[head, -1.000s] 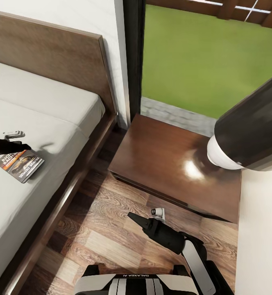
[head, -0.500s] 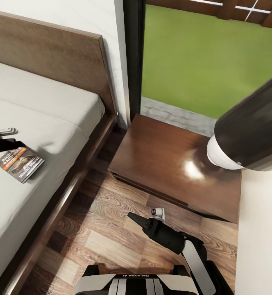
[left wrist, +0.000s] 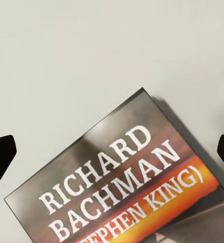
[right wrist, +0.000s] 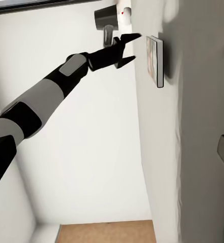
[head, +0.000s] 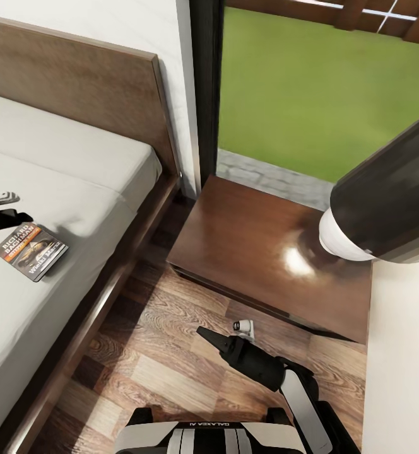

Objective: In the bedroom, move the book from the bed onto either nightstand, and place the two sandals side by side next to the bed.

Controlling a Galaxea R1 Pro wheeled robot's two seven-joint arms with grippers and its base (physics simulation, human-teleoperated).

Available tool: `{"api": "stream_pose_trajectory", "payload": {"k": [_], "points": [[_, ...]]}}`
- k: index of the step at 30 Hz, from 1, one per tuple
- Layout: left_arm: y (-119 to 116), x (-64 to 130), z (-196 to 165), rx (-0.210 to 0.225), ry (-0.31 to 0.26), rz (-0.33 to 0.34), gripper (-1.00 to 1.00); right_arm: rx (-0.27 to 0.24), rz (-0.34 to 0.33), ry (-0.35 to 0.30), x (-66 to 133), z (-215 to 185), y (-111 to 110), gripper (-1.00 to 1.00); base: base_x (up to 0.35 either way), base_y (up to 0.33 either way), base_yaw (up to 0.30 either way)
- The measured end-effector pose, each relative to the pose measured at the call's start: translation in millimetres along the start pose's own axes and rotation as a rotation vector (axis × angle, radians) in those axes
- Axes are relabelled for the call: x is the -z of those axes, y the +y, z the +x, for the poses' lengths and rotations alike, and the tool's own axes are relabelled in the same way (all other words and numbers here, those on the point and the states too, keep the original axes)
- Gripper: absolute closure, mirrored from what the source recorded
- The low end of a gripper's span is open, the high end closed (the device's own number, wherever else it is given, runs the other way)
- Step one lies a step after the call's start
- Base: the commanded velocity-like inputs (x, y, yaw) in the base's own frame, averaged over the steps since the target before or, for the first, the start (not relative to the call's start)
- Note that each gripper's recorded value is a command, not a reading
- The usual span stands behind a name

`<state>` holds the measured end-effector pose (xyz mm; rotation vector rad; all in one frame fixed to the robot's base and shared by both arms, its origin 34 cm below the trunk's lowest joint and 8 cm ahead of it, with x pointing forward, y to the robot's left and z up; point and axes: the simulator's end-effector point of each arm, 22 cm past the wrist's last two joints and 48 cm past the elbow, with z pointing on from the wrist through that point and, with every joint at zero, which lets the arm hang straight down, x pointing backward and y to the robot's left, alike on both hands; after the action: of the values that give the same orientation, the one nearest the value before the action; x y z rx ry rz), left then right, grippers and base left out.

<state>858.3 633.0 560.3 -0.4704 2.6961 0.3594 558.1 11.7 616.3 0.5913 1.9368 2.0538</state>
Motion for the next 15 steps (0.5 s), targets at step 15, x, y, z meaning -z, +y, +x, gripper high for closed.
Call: {"api": "stream_pose_trajectory", "payload": {"k": [15], "points": [[21.2, 4.6, -4.2, 0.010, -0.012, -0.033, -1.00, -0.001, 0.001, 0.000, 0.2, -0.2, -0.1, -1.00, 0.000, 0.000, 0.000]]}}
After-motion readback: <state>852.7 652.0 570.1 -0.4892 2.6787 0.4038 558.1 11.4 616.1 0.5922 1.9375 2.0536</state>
